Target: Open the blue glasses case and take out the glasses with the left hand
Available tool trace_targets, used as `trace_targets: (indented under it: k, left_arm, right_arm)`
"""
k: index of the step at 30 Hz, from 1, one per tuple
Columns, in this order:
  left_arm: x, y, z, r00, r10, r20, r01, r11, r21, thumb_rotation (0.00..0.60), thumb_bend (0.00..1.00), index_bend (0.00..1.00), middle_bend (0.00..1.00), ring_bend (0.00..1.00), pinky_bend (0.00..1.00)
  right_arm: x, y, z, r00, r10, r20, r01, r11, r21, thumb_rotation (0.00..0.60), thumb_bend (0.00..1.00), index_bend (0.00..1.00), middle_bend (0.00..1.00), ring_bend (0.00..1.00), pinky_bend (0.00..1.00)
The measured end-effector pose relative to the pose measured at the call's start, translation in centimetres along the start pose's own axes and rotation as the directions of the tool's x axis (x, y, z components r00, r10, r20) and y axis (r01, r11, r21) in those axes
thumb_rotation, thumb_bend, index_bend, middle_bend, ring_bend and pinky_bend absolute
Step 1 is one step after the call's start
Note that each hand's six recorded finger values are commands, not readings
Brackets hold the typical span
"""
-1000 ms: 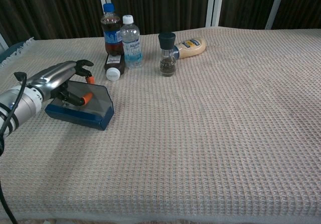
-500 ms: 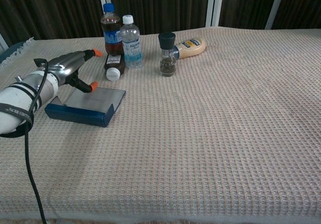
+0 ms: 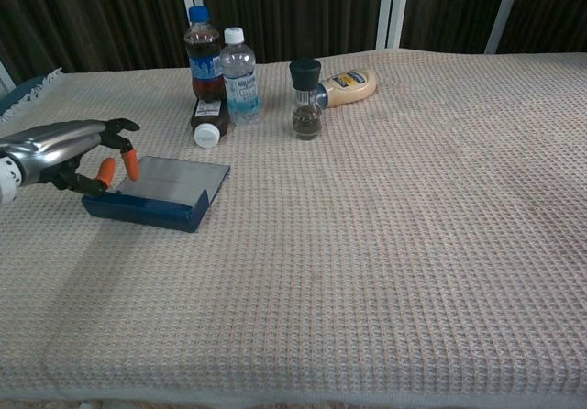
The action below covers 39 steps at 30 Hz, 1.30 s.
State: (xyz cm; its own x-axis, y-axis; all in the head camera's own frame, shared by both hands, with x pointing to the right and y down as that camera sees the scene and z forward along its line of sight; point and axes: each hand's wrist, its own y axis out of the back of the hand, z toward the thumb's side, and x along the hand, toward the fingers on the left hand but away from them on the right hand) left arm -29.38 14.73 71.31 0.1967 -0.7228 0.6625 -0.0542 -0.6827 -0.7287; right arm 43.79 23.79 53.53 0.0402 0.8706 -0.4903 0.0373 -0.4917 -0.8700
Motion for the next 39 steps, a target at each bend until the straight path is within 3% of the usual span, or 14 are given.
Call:
trace_targets:
  k: [9,14,21,32,39]
  left_arm:
    - [-1.0,-1.2,-1.2,1.0,-0.023,-0.015,0.023,0.999,0.041,0.6,0.73,0.43,0.01,0.0,0.0]
    - [-1.2,-1.1,-2.0,1.0,0.003,-0.029,-0.001,0.997,0.075,0.6,0.73,0.45,0.01,0.0,0.0]
    - [-1.8,-0.8,-4.0,0.996,0.064,-0.055,-0.049,0.969,0.242,0.6,0.72,0.47,0.02,0.0,0.0]
    - [-3.2,-1.1,-5.1,0.997,0.043,-0.067,-0.022,0.958,0.286,0.6,0.74,0.53,0.03,0.0,0.0]
    - [-5.1,-1.4,-4.6,0.999,-0.027,-0.037,0.036,0.963,0.267,0.6,0.78,0.56,0.04,0.0,0.0]
  right_arm:
    - [0.0,0.0,0.2,1.0,0.0,-0.008,0.0,1.0,-0.005,0.6,0.1,0.0,0.0,0.0,0.0]
    - [0.1,0.1,0.1,1.0,-0.004,-0.01,0.004,1.0,-0.007,0.6,0.1,0.0,0.0,0.0,0.0]
    - [0.2,0.0,0.3,1.0,-0.001,-0.013,0.001,1.0,-0.005,0.6,0.1,0.0,0.0,0.0,0.0]
    - [0.3,0.3,0.2,1.0,-0.01,-0.013,0.01,1.0,-0.012,0.6,0.1,0.0,0.0,0.0,0.0]
    - [0.4,0.3,0.2,1.0,-0.012,-0.015,0.012,1.0,-0.014,0.6,0.1,0.0,0.0,0.0,0.0]
